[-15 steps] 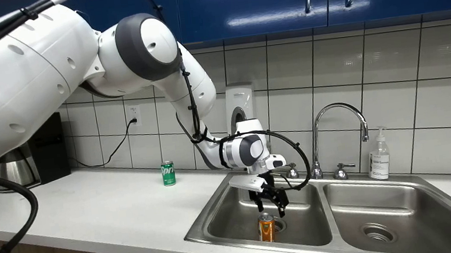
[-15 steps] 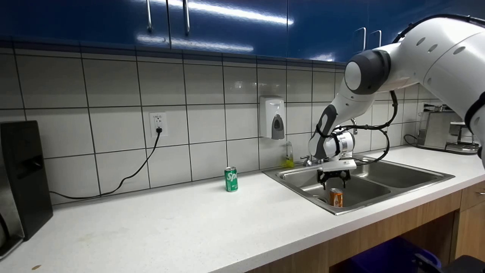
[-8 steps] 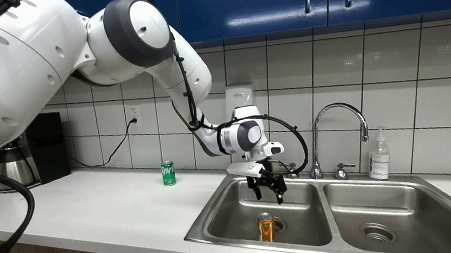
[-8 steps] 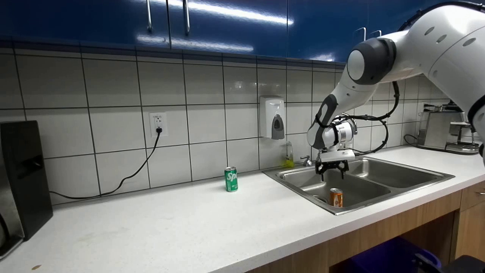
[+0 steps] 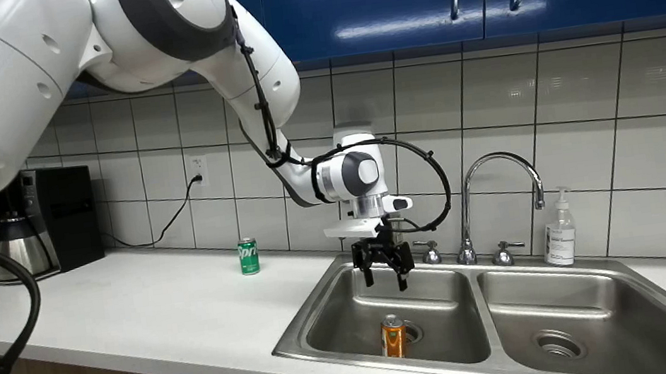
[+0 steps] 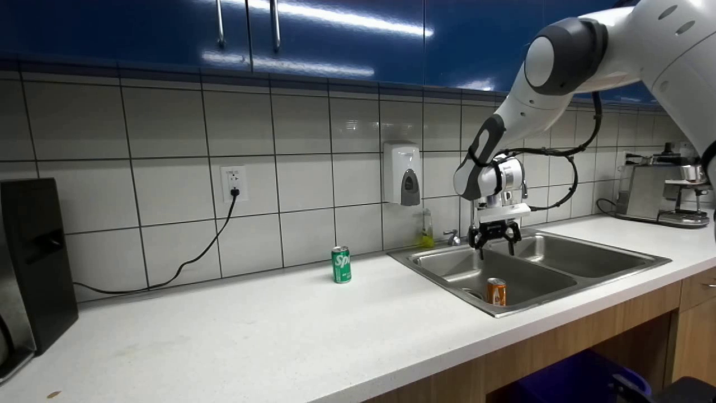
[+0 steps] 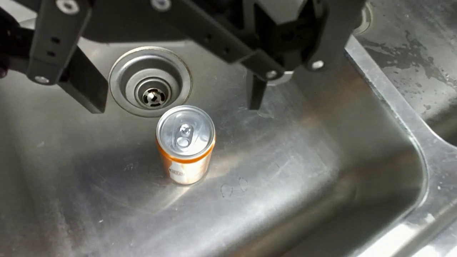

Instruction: Place the orange can in the left sink

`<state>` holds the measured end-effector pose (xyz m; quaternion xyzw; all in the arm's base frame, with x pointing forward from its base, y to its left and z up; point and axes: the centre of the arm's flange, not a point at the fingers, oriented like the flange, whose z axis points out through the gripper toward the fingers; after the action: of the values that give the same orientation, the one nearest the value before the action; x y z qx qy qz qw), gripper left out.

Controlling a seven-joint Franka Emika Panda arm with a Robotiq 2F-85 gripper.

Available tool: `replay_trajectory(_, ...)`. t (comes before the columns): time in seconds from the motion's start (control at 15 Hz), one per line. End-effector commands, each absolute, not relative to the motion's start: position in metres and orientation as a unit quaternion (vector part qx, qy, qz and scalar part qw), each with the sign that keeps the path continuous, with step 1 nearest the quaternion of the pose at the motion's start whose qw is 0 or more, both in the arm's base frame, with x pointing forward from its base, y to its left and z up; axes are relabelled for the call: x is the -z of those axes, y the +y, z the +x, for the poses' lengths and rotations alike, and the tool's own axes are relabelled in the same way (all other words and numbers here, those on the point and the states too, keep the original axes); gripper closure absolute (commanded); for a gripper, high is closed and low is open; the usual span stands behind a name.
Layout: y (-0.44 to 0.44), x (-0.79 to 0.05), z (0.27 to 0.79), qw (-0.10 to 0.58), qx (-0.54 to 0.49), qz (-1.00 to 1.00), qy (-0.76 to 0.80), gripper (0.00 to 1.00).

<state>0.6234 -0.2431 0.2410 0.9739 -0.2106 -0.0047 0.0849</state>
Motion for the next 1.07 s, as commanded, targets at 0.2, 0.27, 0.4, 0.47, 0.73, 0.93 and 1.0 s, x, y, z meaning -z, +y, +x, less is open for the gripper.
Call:
replay_trajectory(0.2, -0.218, -0.277, 0.576, 0.061, 0.032, 0.985, -0.156, 0.0)
replay_trajectory(0.27, -0.213, -0.279, 0.572, 0.057, 0.031, 0.987, -0.147, 0.0)
replay_trajectory(0.4, -0.202, -0.283, 0.561, 0.05, 0.033, 0.991, -0.123, 0.0)
replay_trajectory(0.47, -0.194, -0.284, 0.556, 0.047, 0.036, 0.992, -0.109, 0.0)
replay_trajectory(0.73, -0.162, -0.289, 0.537, 0.028, 0.037, 0.998, -0.044, 0.0)
replay_trajectory(0.93, -0.135, -0.293, 0.525, 0.014, 0.04, 0.999, 0.013, 0.0)
replay_trajectory(1.0, -0.127, -0.294, 0.522, 0.011, 0.04, 0.999, 0.03, 0.0)
